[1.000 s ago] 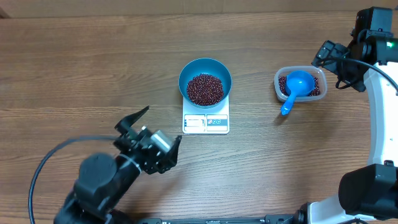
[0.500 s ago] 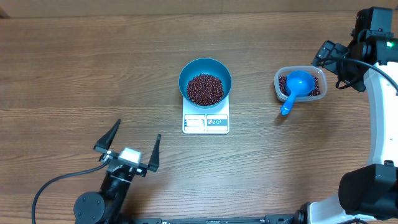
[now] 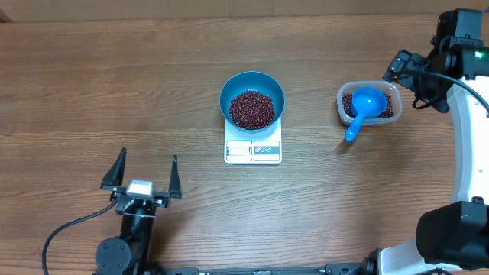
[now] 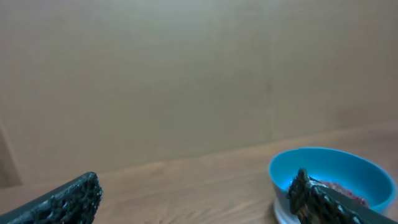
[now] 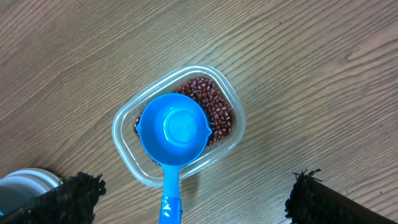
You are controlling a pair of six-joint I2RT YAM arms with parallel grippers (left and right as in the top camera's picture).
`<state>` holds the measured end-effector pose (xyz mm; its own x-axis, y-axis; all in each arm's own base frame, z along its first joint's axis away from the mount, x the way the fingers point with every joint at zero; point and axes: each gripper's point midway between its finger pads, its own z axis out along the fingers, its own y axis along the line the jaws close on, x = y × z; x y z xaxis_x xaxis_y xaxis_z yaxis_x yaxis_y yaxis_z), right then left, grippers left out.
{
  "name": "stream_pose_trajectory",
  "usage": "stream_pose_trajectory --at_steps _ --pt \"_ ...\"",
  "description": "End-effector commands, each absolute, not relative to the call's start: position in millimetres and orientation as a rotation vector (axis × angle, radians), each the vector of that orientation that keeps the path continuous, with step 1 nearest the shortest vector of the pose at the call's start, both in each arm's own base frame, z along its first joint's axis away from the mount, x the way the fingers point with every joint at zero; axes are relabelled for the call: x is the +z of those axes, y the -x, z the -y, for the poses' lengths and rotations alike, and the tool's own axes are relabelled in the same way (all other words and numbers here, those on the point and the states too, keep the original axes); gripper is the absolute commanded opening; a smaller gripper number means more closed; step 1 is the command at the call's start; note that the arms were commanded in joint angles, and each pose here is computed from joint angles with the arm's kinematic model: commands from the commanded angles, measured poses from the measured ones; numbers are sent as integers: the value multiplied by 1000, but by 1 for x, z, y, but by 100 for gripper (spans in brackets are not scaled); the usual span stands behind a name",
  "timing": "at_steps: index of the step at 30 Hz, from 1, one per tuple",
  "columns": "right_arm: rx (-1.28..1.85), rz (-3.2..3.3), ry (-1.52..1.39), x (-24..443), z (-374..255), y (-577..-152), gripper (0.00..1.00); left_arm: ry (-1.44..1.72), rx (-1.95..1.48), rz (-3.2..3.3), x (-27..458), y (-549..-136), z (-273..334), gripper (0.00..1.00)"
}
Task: Scoop item into bowl and weigh 150g on scale
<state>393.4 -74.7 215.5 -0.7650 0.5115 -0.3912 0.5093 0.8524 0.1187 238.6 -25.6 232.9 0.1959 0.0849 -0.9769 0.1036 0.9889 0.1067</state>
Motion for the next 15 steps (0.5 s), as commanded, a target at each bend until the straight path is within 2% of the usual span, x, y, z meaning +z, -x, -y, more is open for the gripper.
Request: stream_pose_trajectory --at_steps 1,8,15 --pt "-5 -2561 -756 233 80 -394 100 -94 -8 -1388 218 -242 16 99" --pt "-5 -2561 -756 233 80 -394 100 -42 33 -1448 205 -245 1 99" --pt "-6 -2561 -756 233 80 -394 100 8 33 -1629 160 -246 -8 100"
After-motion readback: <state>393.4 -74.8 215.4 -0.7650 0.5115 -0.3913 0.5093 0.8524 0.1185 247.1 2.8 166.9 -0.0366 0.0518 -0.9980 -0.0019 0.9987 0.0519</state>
